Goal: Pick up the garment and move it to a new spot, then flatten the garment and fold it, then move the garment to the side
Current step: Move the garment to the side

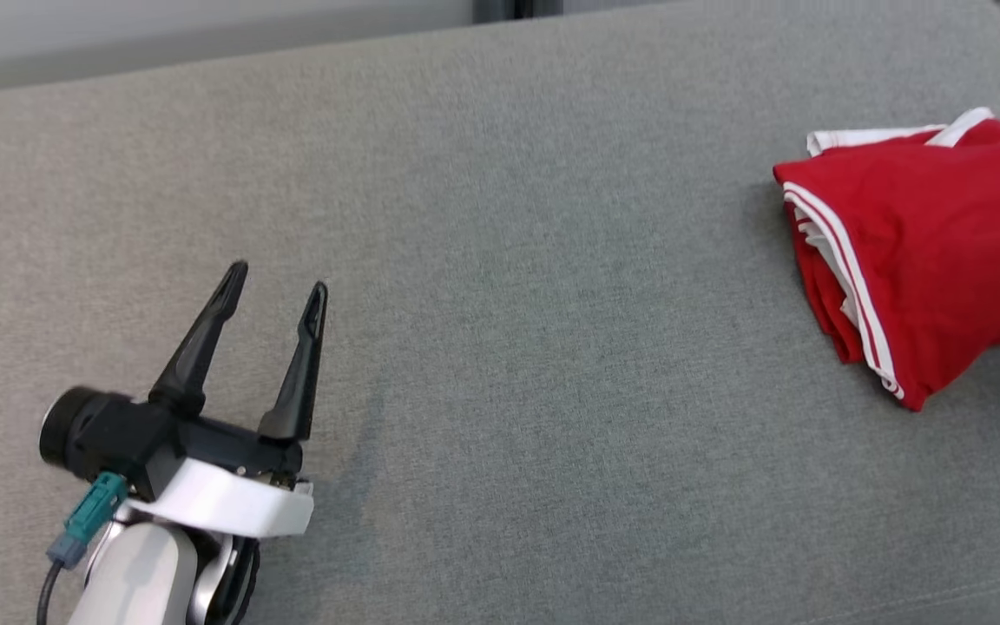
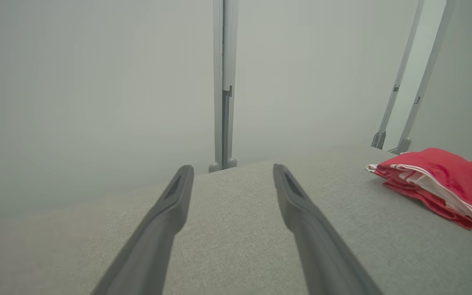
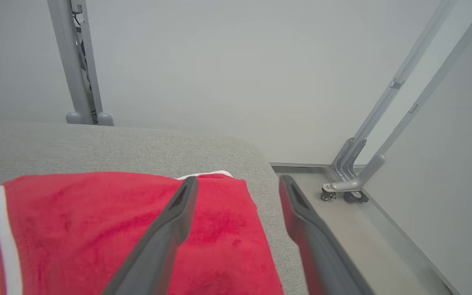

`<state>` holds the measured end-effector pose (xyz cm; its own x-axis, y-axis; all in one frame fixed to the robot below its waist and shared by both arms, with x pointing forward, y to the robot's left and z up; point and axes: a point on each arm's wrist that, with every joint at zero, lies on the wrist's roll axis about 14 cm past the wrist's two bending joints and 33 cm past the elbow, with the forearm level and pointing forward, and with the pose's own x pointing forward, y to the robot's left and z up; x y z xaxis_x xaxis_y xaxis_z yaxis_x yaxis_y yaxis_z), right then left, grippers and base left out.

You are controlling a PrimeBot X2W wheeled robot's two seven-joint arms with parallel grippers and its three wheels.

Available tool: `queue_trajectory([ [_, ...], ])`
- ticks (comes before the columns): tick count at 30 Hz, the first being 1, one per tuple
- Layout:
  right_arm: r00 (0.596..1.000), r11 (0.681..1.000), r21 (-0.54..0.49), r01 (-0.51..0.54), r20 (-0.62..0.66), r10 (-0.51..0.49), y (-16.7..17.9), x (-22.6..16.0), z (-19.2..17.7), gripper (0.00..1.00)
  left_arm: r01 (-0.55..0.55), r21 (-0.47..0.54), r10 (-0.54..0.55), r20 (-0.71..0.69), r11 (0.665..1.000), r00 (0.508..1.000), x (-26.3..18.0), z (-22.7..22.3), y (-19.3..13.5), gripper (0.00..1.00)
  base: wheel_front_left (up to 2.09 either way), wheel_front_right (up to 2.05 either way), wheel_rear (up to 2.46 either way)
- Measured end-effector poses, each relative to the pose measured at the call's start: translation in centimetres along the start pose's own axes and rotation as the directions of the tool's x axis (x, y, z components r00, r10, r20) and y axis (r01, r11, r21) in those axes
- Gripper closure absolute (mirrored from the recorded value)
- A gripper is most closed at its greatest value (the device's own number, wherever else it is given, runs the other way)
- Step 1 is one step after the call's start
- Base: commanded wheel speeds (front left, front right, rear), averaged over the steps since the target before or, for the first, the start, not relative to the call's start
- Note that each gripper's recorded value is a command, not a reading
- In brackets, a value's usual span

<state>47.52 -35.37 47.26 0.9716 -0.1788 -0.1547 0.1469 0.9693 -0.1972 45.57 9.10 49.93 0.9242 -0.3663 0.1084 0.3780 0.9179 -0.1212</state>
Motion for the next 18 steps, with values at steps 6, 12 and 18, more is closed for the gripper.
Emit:
queue_trajectory([
  [6,0.981,0.989,0.099,-0.11,0.17,0.093,6.0,-3.2,3.6,0.0,-0.102,0.02,0.102,0.0,0.995,0.995,-3.8,1.4,1.5,0.0,0.0,0.0,0.0],
  [12,0.951,0.959,0.172,-0.226,0.253,0.178,11.6,-6.1,5.3,0.0,-0.195,0.043,0.195,0.0,0.98,0.981,-6.9,2.4,3.5,0.0,0.0,0.0,0.0],
  [18,0.926,0.923,0.203,-0.327,0.265,0.269,16.3,-9.1,6.2,0.0,-0.289,0.062,0.288,0.014,0.955,0.957,-10.0,3.5,5.3,0.0,0.0,0.0,0.0],
])
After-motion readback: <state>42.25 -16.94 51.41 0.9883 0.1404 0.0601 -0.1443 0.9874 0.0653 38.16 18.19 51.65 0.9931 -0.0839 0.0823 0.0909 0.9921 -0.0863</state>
